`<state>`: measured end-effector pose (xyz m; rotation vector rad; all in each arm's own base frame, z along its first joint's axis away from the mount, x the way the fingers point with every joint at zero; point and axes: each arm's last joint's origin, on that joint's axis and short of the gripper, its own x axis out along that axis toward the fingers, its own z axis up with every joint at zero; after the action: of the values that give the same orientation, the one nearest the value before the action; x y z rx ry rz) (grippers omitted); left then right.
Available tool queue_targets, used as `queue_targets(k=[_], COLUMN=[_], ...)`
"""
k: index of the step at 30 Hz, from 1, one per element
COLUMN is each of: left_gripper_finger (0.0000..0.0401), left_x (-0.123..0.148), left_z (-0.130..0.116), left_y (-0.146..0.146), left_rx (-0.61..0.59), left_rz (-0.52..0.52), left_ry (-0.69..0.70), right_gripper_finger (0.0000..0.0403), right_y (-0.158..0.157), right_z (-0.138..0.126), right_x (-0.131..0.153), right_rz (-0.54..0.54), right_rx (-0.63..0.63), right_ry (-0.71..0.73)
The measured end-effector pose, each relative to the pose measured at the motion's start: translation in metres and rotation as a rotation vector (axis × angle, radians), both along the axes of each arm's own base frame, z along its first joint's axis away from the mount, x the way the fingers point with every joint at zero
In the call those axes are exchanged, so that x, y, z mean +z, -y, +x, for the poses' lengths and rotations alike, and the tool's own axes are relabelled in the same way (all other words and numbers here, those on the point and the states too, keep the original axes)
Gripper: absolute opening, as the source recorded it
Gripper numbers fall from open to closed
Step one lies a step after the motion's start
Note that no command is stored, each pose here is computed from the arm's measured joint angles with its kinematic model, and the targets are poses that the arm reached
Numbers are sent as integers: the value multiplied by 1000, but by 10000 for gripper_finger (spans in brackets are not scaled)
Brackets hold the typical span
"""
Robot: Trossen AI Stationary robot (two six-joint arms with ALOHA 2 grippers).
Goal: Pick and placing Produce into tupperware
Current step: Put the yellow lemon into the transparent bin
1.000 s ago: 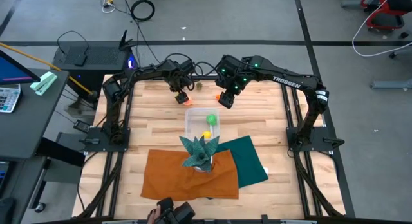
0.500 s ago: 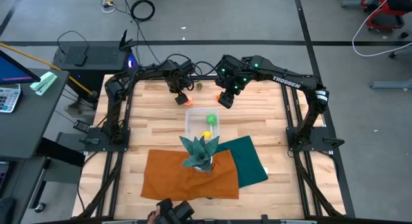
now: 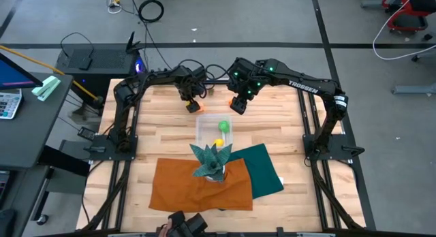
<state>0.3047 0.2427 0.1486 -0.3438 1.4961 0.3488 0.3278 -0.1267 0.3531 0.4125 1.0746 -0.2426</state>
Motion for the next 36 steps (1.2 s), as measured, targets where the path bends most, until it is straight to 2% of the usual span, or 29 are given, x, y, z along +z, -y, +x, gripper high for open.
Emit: queue_targets(k=[6, 14, 19, 24, 27, 33, 36], left_gripper_finger=[278, 211, 211, 228, 218, 211, 220], left_x=[0, 0, 0, 3, 9, 34, 51], left_z=[0, 1, 1, -3, -7, -18, -21], left_y=[0, -1, -1, 2, 3, -5, -6], left_rx=[7, 8, 8, 8, 13, 48, 57], left_rz=[2, 9, 8, -18, -32, -42, -51], left_ry=[2, 10, 9, -25, -40, -41, -32], right_gripper_finger=[215, 215, 215, 215, 215, 215, 215], right_y=[0, 0, 0, 0, 0, 1, 0], right_z=[0, 0, 0, 0, 0, 0, -4], right_x=[0, 0, 0, 0, 0, 0, -2], right_rz=[0, -1, -1, 0, -1, -18, -7], right_rx=[0, 0, 0, 0, 1, -3, -1], right_ry=[1, 1, 1, 0, 1, -9, -47])
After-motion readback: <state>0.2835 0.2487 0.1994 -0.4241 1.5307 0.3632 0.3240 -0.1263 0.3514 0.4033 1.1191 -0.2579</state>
